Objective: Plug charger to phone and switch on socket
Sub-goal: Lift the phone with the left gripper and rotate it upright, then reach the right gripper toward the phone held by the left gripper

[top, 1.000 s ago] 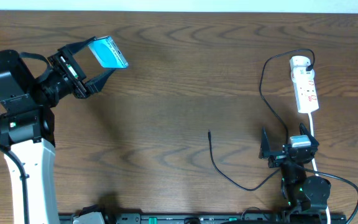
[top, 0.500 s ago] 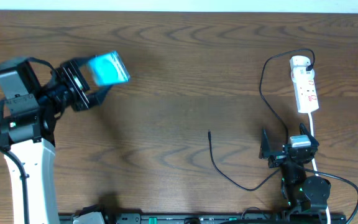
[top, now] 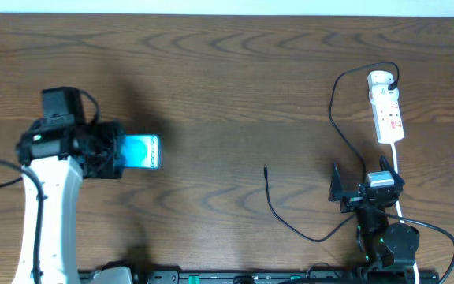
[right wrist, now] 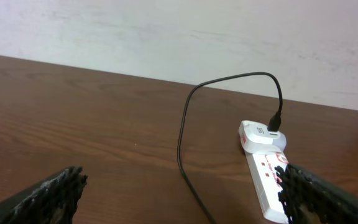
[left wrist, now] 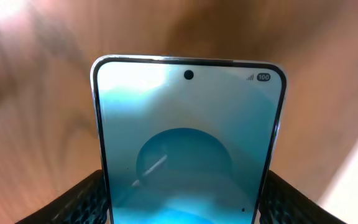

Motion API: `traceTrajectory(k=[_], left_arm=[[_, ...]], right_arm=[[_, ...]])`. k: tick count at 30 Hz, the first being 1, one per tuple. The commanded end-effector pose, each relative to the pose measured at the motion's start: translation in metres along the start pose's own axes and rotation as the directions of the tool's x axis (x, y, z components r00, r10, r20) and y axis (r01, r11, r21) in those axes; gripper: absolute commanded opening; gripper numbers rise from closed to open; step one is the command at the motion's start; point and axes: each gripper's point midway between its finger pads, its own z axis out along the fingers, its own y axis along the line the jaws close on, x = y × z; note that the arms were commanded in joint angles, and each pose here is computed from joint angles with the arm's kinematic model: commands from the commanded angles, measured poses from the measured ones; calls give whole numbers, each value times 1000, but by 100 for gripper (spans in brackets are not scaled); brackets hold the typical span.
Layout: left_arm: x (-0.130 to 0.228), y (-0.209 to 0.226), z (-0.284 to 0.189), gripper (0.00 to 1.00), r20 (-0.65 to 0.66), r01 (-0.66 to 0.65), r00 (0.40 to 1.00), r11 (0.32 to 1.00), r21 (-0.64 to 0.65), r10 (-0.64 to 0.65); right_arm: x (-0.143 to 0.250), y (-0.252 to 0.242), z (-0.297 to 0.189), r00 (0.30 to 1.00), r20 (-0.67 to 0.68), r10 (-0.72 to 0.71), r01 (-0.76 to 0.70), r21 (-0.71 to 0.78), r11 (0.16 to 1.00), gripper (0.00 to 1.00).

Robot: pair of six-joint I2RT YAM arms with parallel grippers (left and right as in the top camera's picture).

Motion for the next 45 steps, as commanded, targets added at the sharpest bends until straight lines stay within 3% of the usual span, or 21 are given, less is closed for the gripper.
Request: traceTrajectory(k=[1,11,14,21,24,26,29,34,36,39,40,41,42,43,45], left_arm=[[-11,16,20,7,127,-120,982,982,-147,139],[14,36,78,7,45,-216,967,905,-367,249],[23,37,89,7,6,-230,968,898,-375,250],[31,29,94,7,-27,-239,969,911,-335,244],[33,29,94,7,-39,-239,970,913,-331,240],[33,27,95,7,-38,-240,970,915,-325,241],[39,22,97,7,-61,-243,970,923,-297,236],[43,16,98,7,-77,-247,969,932,-267,234],[43,16,98,7,-77,-247,969,931,-268,235],[43,16,98,7,-77,-246,969,932,-267,234],[42,16,98,7,-77,-247,969,932,-267,234],[42,16,98,7,-77,-247,969,932,-267,235],[42,15,99,7,-76,-247,969,933,-263,235],[42,14,99,7,-75,-247,969,933,-260,235],[43,13,99,7,-66,-215,977,941,-260,205]], right_arm=[[0,1,0,1000,0,-11,11,-1,1000,99],[0,-2,0,999,0,-36,36,13,999,99],[3,-10,-1,993,-18,-118,119,58,991,99],[-5,-9,0,992,12,-122,121,56,991,99],[-39,-6,-3,981,153,-115,109,46,993,99],[-74,-7,-11,958,288,3,-12,30,999,99],[-78,1,-7,974,176,146,-138,-56,989,99],[-92,23,25,973,-128,193,-215,-194,957,99],[-102,40,44,937,-284,203,-286,-288,914,99],[-119,82,71,806,-555,204,-507,-469,723,99],[-131,101,84,734,-651,194,-623,-531,575,99],[-138,110,90,707,-682,187,-668,-558,492,99],[-147,120,104,677,-715,174,-722,-600,343,99],[-148,122,112,671,-722,170,-733,-612,296,99],[-135,128,144,557,-810,184,-830,-530,176,99]])
